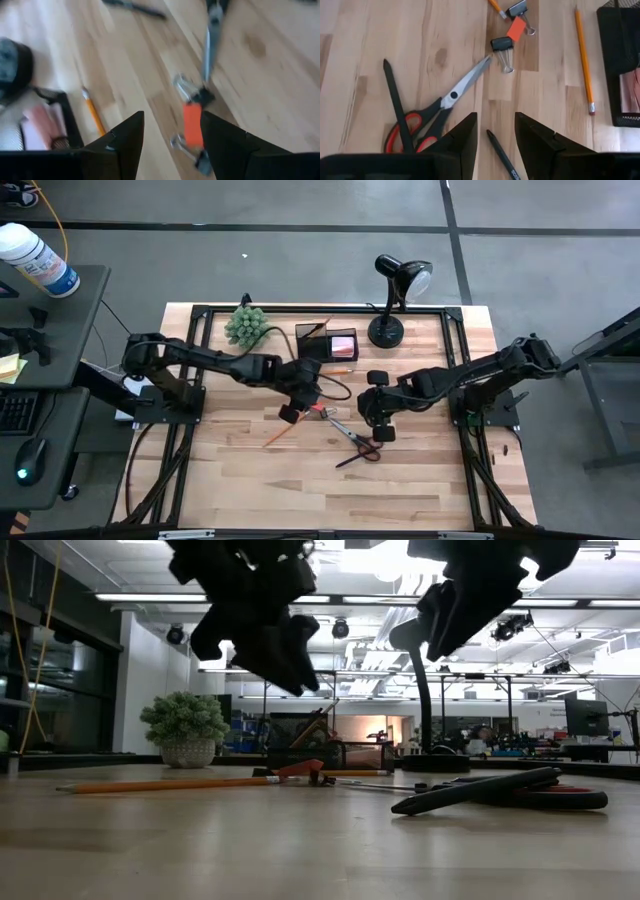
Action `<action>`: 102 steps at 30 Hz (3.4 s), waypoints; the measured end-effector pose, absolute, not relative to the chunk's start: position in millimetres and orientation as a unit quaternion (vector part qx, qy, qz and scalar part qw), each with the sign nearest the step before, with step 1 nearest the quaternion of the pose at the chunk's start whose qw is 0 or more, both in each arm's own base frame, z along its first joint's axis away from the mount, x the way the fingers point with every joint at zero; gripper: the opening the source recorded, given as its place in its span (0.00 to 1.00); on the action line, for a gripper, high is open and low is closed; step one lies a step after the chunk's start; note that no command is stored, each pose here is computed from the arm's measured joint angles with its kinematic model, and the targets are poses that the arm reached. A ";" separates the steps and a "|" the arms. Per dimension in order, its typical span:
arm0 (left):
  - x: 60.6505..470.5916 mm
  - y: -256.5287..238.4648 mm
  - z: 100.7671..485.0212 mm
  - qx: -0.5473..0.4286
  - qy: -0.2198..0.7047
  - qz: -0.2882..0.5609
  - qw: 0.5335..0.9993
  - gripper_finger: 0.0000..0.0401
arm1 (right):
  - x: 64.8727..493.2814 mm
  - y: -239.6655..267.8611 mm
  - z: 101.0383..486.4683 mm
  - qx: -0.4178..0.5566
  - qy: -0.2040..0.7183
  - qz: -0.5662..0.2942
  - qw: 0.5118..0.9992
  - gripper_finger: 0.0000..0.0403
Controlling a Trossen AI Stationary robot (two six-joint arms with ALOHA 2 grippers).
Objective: Pick and place office supplies into organizer
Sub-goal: Put the orange eraser into the black desk organizer
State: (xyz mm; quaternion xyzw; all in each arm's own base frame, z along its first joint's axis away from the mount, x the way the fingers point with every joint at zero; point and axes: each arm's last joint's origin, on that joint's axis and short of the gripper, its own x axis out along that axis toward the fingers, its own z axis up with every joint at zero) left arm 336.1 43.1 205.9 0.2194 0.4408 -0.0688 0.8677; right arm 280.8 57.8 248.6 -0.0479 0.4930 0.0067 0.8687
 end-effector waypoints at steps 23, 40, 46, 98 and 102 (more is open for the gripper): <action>343.2 71.7 178.8 0.194 0.493 -0.127 0.838 0.46 | 242.1 71.5 252.5 -0.016 0.549 -0.137 0.824 0.31; 351.5 73.1 159.2 0.163 0.500 -0.120 0.842 0.46 | 234.5 69.5 258.5 0.013 0.538 -0.175 0.825 0.31; 354.3 73.7 156.7 0.165 0.495 -0.115 0.845 0.46 | 235.4 71.1 259.2 0.015 0.528 -0.179 0.830 0.31; 361.9 57.2 138.9 0.155 0.515 -0.102 0.837 0.46 | 243.8 72.8 262.8 0.046 0.477 -0.199 0.855 0.31; 361.9 57.0 138.9 0.166 0.513 -0.110 0.835 0.46 | 243.8 72.7 262.8 0.046 0.477 -0.199 0.855 0.31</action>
